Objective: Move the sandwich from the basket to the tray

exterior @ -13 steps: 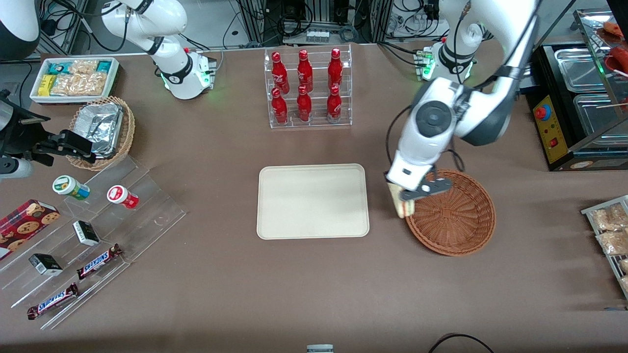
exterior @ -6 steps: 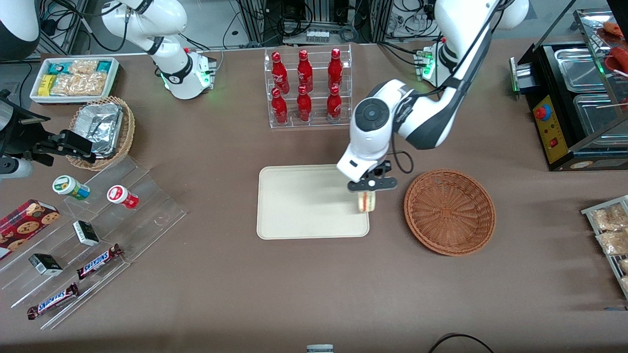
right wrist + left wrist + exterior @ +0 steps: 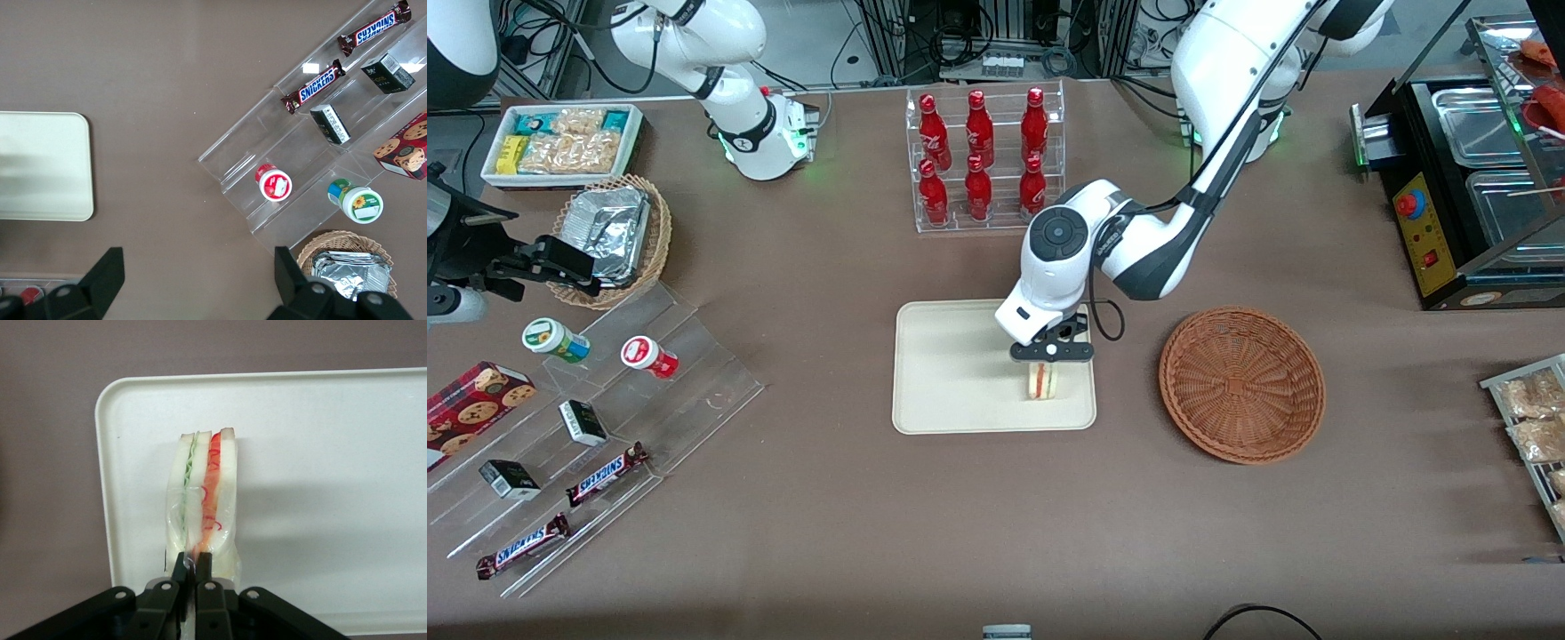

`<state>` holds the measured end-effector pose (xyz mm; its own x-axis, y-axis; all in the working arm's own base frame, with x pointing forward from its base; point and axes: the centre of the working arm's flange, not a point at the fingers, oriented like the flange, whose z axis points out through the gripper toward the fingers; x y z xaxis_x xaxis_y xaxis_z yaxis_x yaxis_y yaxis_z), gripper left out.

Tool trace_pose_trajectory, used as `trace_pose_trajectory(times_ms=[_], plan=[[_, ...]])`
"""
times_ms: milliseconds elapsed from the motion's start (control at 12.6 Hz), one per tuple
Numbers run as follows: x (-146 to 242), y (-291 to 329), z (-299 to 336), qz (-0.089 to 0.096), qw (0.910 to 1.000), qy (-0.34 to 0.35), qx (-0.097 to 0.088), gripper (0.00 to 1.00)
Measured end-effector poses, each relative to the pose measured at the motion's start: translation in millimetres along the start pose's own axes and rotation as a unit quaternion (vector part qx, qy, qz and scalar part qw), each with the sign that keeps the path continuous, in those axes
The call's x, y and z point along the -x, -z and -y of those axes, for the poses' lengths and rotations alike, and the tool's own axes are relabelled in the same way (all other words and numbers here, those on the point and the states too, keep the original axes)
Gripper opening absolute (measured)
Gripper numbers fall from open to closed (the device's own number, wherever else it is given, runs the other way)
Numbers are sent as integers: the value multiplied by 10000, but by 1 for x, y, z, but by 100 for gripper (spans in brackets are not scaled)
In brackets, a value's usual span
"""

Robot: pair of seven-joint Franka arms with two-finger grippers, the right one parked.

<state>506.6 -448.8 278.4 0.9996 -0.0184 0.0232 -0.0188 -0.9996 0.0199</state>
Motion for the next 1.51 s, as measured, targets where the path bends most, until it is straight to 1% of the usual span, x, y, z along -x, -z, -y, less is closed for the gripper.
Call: trace_pose_trajectory(times_ms=[238, 397, 636, 715, 1033, 1351, 1510], plan=[[1, -10, -5, -27, 10000, -26, 73, 7], [1, -17, -5, 3, 10000, -27, 61, 7], [0, -21, -5, -7, 10000, -23, 76, 7], [-1, -21, -5, -14, 10000, -19, 82, 12], [-2, -23, -8, -16, 9998, 165, 103, 55], [-10, -11, -14, -118, 9990, 386, 202, 99], [-14, -6, -14, -173, 9986, 435, 240, 100]])
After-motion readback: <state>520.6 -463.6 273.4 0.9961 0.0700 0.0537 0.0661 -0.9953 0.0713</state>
